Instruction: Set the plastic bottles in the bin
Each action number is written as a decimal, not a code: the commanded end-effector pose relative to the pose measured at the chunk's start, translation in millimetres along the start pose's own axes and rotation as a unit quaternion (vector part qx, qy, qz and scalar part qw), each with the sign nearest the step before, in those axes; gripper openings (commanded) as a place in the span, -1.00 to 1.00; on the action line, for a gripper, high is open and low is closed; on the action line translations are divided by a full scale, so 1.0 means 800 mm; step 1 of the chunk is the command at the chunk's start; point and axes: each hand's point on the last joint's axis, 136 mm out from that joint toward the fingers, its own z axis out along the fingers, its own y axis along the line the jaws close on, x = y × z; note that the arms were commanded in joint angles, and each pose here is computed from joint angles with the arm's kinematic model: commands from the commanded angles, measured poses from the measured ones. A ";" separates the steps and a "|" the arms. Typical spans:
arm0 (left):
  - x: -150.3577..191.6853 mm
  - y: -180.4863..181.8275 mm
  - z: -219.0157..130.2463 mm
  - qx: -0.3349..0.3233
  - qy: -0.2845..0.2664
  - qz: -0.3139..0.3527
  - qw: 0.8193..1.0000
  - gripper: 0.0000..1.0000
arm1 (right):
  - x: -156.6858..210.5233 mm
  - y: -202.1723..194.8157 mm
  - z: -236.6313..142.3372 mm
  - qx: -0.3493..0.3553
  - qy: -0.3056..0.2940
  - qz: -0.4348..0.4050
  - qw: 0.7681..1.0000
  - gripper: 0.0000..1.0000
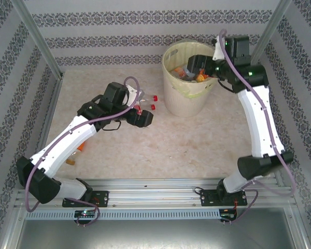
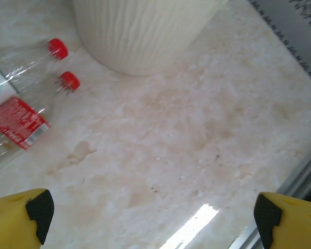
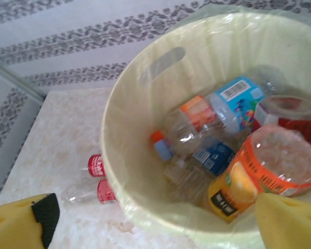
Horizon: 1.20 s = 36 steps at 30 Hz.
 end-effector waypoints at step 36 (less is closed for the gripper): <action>0.067 0.238 0.144 -0.149 0.277 0.057 0.948 0.98 | 0.217 0.043 -0.059 -0.116 0.067 0.035 0.990 0.96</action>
